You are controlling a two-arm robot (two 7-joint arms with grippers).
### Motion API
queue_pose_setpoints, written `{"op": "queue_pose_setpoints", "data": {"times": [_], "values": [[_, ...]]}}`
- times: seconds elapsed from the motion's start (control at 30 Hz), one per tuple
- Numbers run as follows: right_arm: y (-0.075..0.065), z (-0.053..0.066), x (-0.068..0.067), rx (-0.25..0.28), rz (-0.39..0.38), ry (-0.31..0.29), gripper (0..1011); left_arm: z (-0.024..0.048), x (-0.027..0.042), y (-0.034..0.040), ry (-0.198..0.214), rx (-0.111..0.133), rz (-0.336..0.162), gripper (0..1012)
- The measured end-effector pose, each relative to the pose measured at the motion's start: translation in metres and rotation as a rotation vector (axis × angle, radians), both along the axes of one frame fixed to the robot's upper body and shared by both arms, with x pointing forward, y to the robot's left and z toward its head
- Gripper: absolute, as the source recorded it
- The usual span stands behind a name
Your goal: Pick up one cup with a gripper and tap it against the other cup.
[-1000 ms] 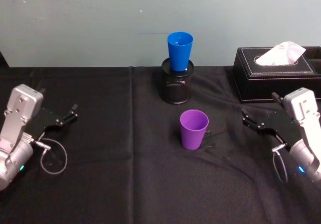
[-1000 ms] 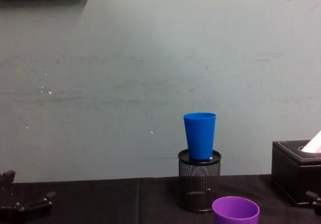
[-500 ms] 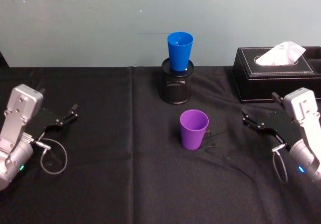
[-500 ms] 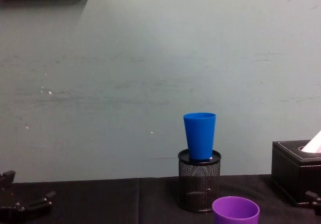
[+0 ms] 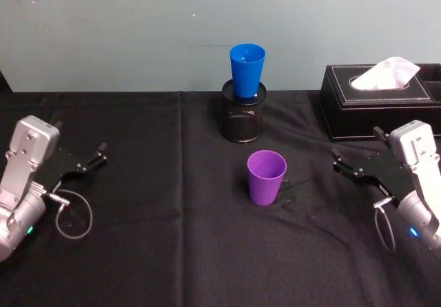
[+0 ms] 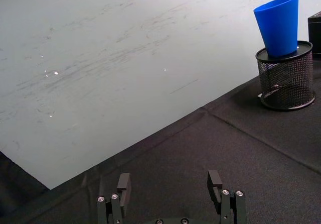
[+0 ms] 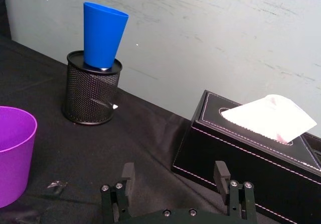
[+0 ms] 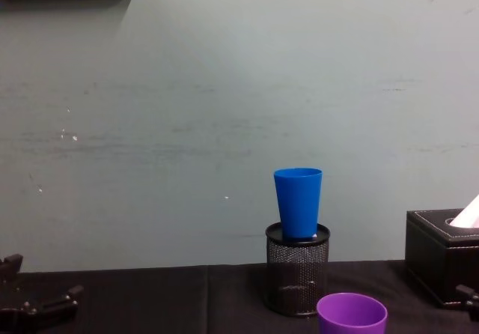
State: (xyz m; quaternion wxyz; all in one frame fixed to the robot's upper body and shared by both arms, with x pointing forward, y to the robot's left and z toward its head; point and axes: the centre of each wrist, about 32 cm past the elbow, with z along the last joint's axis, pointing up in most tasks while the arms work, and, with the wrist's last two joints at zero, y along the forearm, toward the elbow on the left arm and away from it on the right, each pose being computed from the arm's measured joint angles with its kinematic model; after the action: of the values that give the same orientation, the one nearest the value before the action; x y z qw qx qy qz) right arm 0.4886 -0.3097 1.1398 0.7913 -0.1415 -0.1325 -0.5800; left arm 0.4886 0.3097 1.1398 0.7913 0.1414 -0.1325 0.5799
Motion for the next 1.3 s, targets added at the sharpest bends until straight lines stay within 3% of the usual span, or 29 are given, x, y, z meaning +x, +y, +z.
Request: {"op": "queue_pose_setpoints", "data": {"times": [0.23,0.4,0.6,0.8,1.3], "values": [[0.002,-0.004,-0.012,0.034,0.06,0.015,1000,0.0,0.0,0.0,0.0,0.0,0.0,1000],[0.002,-0.006,-0.024,0.124,0.187,0.062,1000,0.0,0.0,0.0,0.0,0.0,0.0,1000],[0.004,-0.011,-0.028,0.232,0.301,0.126,1000,0.0,0.0,0.0,0.0,0.0,0.0,1000],[0.014,-0.016,-0.021,0.285,0.364,0.16,1000,0.0,0.0,0.0,0.0,0.0,0.0,1000],[0.046,-0.025,0.012,0.28,0.413,0.184,1000,0.0,0.0,0.0,0.0,0.0,0.0,1000]]}}
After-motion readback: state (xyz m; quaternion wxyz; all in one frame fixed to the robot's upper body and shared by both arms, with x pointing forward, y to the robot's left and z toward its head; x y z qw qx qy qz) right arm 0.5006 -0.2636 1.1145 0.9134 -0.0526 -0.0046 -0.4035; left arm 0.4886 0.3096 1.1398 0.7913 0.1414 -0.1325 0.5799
